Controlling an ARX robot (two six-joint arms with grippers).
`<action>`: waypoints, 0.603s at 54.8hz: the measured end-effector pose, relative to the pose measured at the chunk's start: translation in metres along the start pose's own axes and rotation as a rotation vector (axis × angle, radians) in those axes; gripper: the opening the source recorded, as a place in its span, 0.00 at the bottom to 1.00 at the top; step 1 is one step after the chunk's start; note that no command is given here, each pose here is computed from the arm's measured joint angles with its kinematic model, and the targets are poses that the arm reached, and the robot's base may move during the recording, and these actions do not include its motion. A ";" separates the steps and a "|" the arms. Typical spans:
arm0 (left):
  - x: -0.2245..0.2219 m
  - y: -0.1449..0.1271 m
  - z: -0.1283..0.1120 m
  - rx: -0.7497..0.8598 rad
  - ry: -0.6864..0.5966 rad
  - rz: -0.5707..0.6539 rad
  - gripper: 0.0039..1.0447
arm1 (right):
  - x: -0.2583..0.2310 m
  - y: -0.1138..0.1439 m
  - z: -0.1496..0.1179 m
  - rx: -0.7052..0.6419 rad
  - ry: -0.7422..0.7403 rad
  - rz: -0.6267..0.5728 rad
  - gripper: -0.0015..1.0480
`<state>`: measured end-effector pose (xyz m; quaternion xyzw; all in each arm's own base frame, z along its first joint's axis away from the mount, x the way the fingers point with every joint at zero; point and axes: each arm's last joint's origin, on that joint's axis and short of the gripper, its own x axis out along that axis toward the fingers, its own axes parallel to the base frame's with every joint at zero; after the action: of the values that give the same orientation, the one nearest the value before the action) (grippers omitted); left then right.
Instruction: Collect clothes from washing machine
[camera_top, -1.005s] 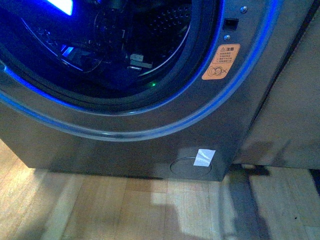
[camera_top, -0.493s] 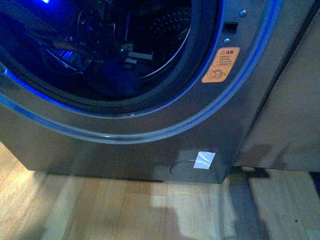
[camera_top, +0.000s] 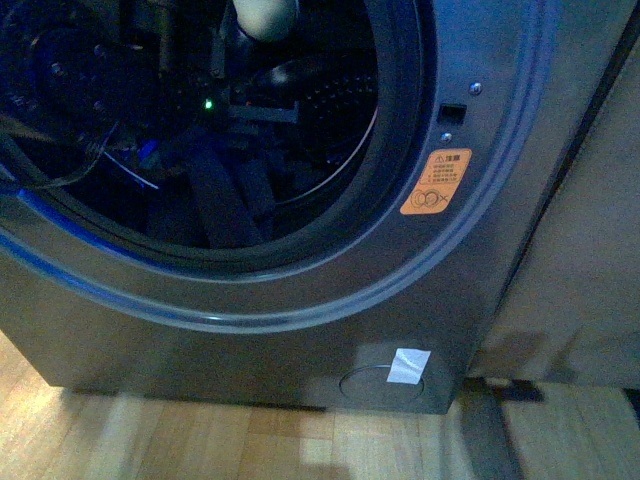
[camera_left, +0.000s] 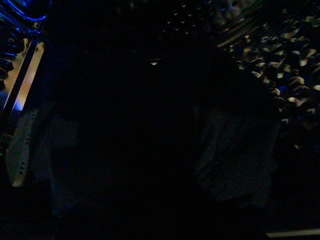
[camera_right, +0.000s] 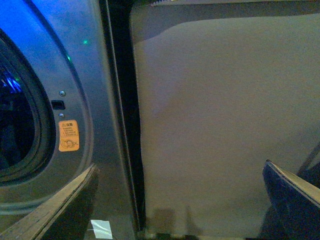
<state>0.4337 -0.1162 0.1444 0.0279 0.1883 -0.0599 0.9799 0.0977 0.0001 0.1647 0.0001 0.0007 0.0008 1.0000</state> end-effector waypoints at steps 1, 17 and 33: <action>-0.006 -0.001 -0.001 0.001 -0.003 -0.006 0.05 | 0.000 0.000 0.000 0.000 0.000 0.000 0.93; -0.100 -0.007 0.007 0.000 -0.131 -0.110 0.05 | 0.000 0.000 0.000 0.000 0.000 0.000 0.93; -0.190 -0.001 0.043 0.013 -0.316 -0.206 0.05 | 0.000 0.000 0.000 0.000 0.000 0.000 0.93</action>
<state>0.2736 -0.1005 0.2548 0.0051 0.0335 -0.1647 0.9858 0.0977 0.0001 0.1647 0.0001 0.0007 0.0008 1.0000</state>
